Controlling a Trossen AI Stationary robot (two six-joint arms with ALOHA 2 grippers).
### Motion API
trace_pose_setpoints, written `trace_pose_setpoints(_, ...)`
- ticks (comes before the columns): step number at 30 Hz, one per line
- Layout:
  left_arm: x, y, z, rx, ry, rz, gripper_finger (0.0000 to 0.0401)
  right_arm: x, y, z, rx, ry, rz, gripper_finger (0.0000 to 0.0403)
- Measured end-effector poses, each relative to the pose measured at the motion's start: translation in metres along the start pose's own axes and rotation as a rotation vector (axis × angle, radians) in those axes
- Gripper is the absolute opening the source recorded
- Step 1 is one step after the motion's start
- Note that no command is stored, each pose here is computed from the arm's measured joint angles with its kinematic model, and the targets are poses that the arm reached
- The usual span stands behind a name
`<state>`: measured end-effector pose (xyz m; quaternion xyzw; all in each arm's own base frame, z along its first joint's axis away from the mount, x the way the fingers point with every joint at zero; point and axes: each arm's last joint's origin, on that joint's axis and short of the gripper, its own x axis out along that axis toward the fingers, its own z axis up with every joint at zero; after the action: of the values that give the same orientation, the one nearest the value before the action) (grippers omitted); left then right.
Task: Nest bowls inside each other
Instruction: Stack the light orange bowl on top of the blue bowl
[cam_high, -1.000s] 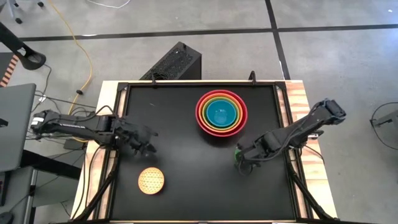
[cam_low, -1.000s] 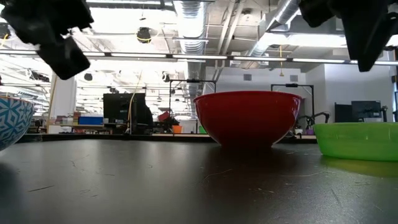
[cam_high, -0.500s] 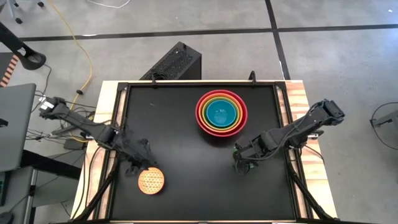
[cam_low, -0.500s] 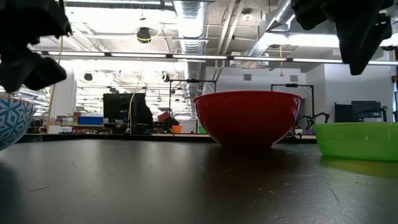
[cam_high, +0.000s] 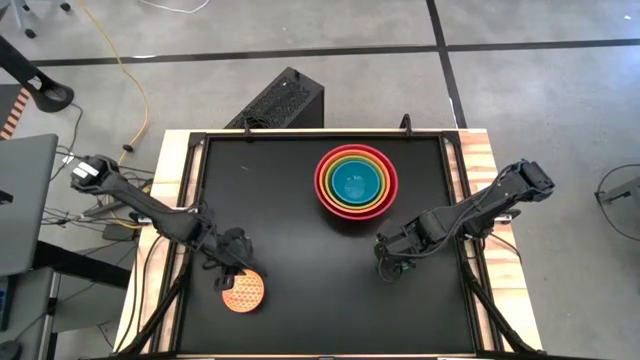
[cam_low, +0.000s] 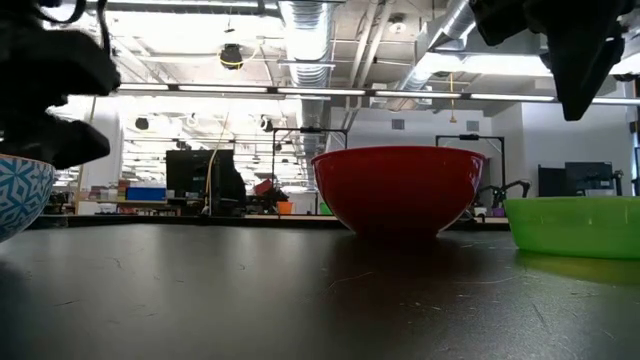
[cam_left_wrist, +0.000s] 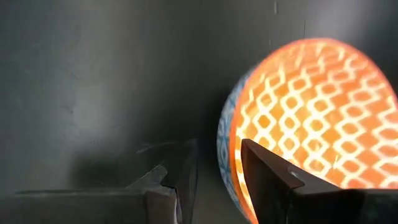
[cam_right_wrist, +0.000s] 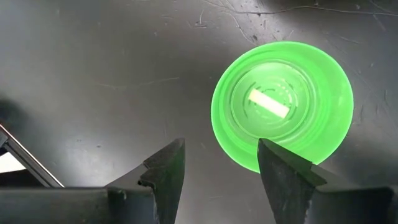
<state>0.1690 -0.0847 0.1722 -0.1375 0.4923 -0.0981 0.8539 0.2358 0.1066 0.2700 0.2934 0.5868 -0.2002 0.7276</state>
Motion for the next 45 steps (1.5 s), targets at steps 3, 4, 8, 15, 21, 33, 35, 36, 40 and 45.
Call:
trace_pose_setpoints(3, 0.009, -0.002, -0.003, 0.024, 0.052, 0.005, 0.0112, 0.000, 0.000, 0.000, -0.004, 0.000, -0.001, 0.0217)
trace_pose_setpoints(4, 0.012, -0.003, -0.004, 0.027, 0.062, 0.007, 0.0111, 0.000, 0.000, 0.000, -0.003, -0.003, -0.004, 0.0217)
trace_pose_setpoints(8, 0.021, -0.004, -0.004, 0.029, 0.073, 0.007, 0.0089, 0.000, 0.000, 0.000, -0.002, -0.007, -0.004, 0.0217)
trace_pose_setpoints(15, 0.020, -0.006, -0.003, 0.009, 0.077, -0.014, 0.0010, 0.000, 0.000, 0.000, 0.005, -0.009, -0.004, 0.0217)
trace_pose_setpoints(21, -0.005, -0.012, 0.016, 0.062, 0.044, 0.017, 0.0005, 0.000, 0.000, 0.001, 0.032, -0.032, -0.010, 0.0217)
trace_pose_setpoints(33, -0.095, 0.027, 0.123, 0.270, -0.253, 0.298, 0.0002, 0.000, 0.005, -0.001, 0.062, -0.047, 0.026, 0.0217)
trace_pose_setpoints(35, -0.102, 0.042, 0.144, 0.262, -0.304, 0.322, 0.0002, -0.001, 0.007, -0.005, 0.074, -0.043, 0.028, 0.0217)
trace_pose_setpoints(36, -0.103, 0.050, 0.155, 0.251, -0.317, 0.331, 0.0002, -0.001, 0.007, -0.008, 0.079, -0.041, 0.029, 0.0217)
trace_pose_setpoints(40, -0.095, 0.089, 0.205, 0.208, -0.329, 0.311, 0.0001, -0.001, 0.011, -0.018, 0.107, -0.047, 0.032, 0.0217)
trace_pose_setpoints(45, -0.070, 0.146, 0.265, 0.152, -0.309, 0.228, 0.0001, -0.002, 0.016, -0.030, 0.167, -0.052, 0.038, 0.0217)
